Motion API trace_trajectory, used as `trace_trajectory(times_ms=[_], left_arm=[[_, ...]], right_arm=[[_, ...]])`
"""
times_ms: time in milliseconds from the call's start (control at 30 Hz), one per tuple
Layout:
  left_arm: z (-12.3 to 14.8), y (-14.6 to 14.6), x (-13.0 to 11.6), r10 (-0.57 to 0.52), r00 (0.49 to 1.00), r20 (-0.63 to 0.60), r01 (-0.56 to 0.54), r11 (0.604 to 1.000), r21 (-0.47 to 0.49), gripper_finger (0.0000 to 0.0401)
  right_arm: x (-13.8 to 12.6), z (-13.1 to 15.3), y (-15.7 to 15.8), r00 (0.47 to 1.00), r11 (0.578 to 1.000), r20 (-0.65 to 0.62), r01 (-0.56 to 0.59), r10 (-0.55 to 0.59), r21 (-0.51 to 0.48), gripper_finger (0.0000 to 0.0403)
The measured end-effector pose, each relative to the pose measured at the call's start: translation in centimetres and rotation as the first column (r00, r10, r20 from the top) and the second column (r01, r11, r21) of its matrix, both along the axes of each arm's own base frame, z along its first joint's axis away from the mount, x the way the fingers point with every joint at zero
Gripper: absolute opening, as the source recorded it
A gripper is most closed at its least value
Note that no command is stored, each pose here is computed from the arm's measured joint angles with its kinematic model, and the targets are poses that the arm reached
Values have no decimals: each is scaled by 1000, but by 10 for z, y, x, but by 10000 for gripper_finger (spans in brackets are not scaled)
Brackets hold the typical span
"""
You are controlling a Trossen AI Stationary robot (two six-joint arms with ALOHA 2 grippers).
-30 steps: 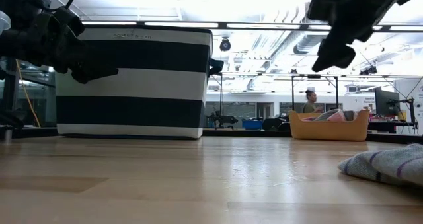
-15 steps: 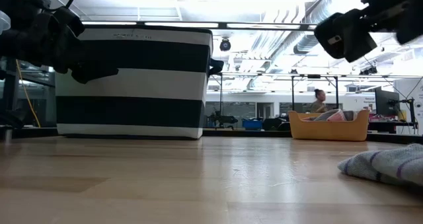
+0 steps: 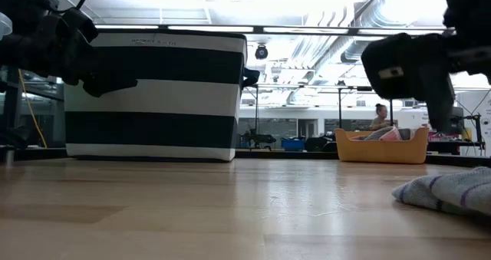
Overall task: Pick & Place Cloths
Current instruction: Put the gray sock into the orange bin
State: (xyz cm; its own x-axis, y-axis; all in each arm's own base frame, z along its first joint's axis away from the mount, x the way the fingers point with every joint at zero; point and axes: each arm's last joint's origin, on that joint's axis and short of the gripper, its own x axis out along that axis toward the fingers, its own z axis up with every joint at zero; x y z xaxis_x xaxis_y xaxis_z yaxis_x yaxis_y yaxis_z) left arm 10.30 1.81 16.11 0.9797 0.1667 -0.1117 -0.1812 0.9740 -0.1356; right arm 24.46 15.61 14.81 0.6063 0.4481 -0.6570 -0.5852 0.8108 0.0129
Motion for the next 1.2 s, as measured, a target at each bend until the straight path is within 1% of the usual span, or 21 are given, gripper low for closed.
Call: trace_trajectory(times_ms=[133,267,400,500,767,867,1067,1200], left_arm=[[0,0,0,0,1000,0,0,1000,0,321],[0,0,0,0,1000,0,0,1000,0,321],[0,0,0,0,1000,0,0,1000,0,321],[0,0,0,0,1000,0,0,1000,0,321],[0,0,0,0,1000,0,0,1000,0,321],[0,0,0,0,1000,0,0,1000,0,321],[0,0,0,0,1000,0,0,1000,0,321],[0,0,0,0,1000,0,0,1000,0,321]], right_arm=[[2,-12,9,1000,1000,-2,-21,21,-2,215],[1,-19,16,999,999,6,-39,39,-1,215],[1,-25,17,999,998,21,-23,24,-51,215],[2,-27,17,999,997,38,-18,21,-81,215],[1,-28,17,999,996,34,-28,31,-88,212],[1,-28,17,999,994,34,-35,39,-99,195],[0,-29,16,999,993,23,-39,42,-113,144],[-1,-31,15,999,990,-5,-42,42,-132,118]])
